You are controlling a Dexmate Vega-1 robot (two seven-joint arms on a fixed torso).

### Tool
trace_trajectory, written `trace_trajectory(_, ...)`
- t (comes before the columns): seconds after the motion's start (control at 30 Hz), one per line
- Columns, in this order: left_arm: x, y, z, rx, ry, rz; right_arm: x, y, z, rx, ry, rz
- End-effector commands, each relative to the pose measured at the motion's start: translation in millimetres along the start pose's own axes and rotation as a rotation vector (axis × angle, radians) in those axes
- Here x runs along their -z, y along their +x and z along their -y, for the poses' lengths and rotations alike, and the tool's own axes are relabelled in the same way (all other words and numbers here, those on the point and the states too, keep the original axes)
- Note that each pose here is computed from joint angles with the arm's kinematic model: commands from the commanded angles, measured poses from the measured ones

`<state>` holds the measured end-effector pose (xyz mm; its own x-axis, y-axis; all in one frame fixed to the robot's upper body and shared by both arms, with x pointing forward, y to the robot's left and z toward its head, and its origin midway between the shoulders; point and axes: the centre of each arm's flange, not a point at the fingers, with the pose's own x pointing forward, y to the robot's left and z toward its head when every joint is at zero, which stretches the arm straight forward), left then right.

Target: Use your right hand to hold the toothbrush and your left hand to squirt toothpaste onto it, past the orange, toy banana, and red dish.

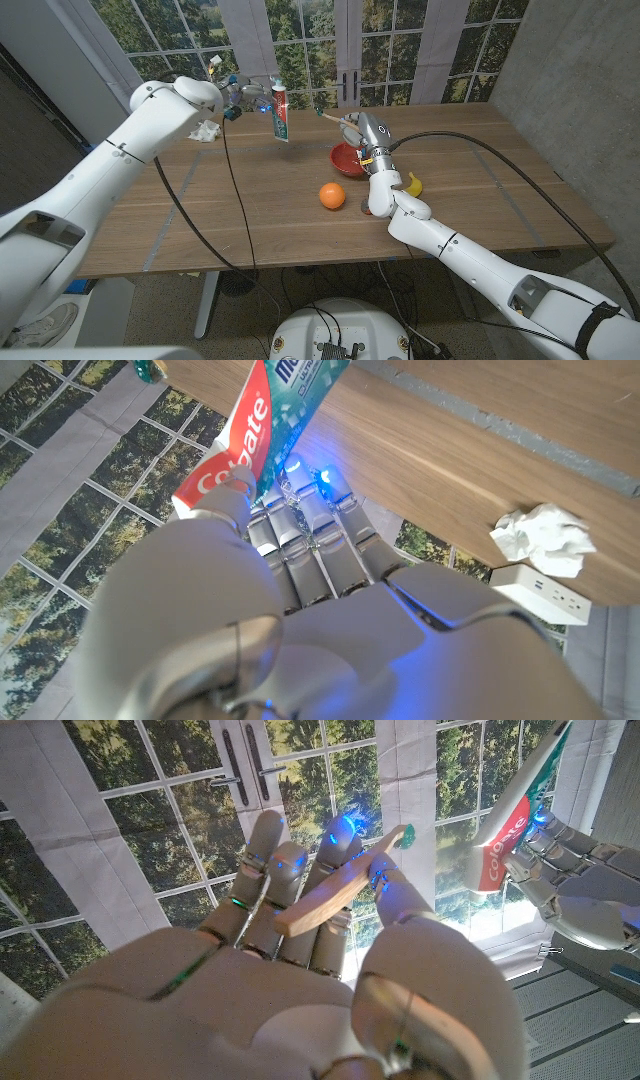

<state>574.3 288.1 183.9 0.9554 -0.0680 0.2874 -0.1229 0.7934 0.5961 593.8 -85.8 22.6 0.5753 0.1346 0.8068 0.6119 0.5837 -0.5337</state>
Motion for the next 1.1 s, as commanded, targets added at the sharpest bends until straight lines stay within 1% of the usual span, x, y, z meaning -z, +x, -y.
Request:
trace_trajectory(0.03,14.1,-9.1,-3.3,0.020,-0.102,-0.049,5.6,-1.8,3.2,0.007,0.003,-0.027)
trace_trajectory(0.23,21.4,-14.8,-4.8,0.029,-0.146,-0.071,8.3,-2.1,5.3,0.011,0.006,-0.039)
trace_trajectory(0.33,25.5,-17.4,-5.5,0.029,-0.167,-0.092,9.3,-2.1,5.9,0.013,0.007,-0.043)
trace_trajectory(0.57,34.9,-23.0,-8.0,0.027,-0.209,-0.127,11.2,-1.0,4.9,0.009,0.008,-0.051)
trace_trajectory(0.93,51.4,-25.0,-13.0,0.016,-0.279,-0.164,14.1,4.2,2.5,0.006,0.006,-0.065)
trace_trajectory(1.1,56.9,-23.5,-12.5,0.009,-0.305,-0.189,14.9,5.7,1.6,0.005,0.007,-0.067)
